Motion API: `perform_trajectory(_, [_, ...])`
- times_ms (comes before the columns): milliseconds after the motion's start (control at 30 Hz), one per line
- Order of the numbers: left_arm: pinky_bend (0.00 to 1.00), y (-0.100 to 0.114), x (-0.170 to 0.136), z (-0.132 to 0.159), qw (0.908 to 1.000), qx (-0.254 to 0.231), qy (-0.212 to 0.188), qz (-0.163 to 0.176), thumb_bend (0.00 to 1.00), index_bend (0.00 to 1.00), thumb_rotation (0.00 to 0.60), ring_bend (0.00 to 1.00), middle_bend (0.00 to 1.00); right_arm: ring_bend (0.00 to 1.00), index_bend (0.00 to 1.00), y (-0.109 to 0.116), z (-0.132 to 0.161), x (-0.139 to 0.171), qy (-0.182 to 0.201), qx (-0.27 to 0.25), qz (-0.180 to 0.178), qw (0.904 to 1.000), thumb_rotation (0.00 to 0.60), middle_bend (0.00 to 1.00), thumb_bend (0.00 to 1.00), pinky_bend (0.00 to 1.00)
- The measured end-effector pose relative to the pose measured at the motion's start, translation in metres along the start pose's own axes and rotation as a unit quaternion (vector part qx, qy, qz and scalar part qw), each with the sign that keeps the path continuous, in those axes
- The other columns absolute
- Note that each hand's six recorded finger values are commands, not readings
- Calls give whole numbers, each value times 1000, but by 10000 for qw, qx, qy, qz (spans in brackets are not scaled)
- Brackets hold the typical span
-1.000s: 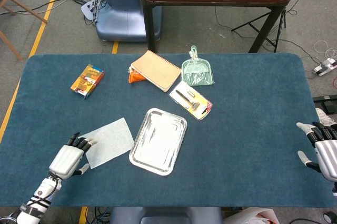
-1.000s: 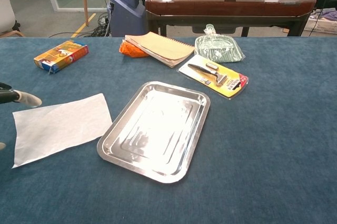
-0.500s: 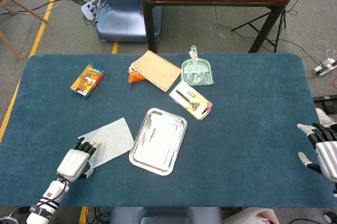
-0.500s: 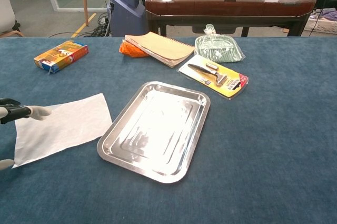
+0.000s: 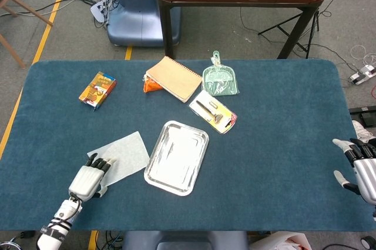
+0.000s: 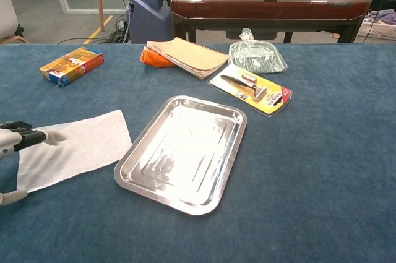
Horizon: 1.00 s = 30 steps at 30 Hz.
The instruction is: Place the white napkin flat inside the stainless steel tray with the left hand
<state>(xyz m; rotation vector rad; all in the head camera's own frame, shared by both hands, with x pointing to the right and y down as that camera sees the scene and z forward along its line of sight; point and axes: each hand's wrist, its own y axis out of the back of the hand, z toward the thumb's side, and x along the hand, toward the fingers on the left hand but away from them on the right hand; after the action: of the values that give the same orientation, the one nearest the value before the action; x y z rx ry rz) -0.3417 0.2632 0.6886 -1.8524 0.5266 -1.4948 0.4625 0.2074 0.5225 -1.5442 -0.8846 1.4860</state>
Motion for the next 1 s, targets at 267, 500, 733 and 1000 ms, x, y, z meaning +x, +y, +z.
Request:
perform_trajectory(267, [31, -4, 1, 3, 10000, -74, 6, -23, 237, 103, 600, 150, 147, 140, 211, 1, -1, 1, -7, 1, -8, 10000, 600, 252, 276, 221])
perform_trajectory(500, [31, -4, 6, 7, 10000, -66, -15, -14, 237, 103, 600, 150, 147, 140, 210, 1, -3, 3, -38, -10, -17, 10000, 600, 252, 276, 221])
perform_trajectory(733, [31, -7, 7, 4, 9999, -60, 57, -65, 237, 107, 600, 150, 147, 140, 210, 1, -5, 5, -62, -25, -22, 10000, 600, 252, 276, 221])
perform_trajectory(1000, [31, -7, 7, 7, 9999, -85, 56, -56, 237, 107, 600, 150, 147, 140, 211, 1, -5, 6, -64, -23, -25, 10000, 600, 253, 277, 221])
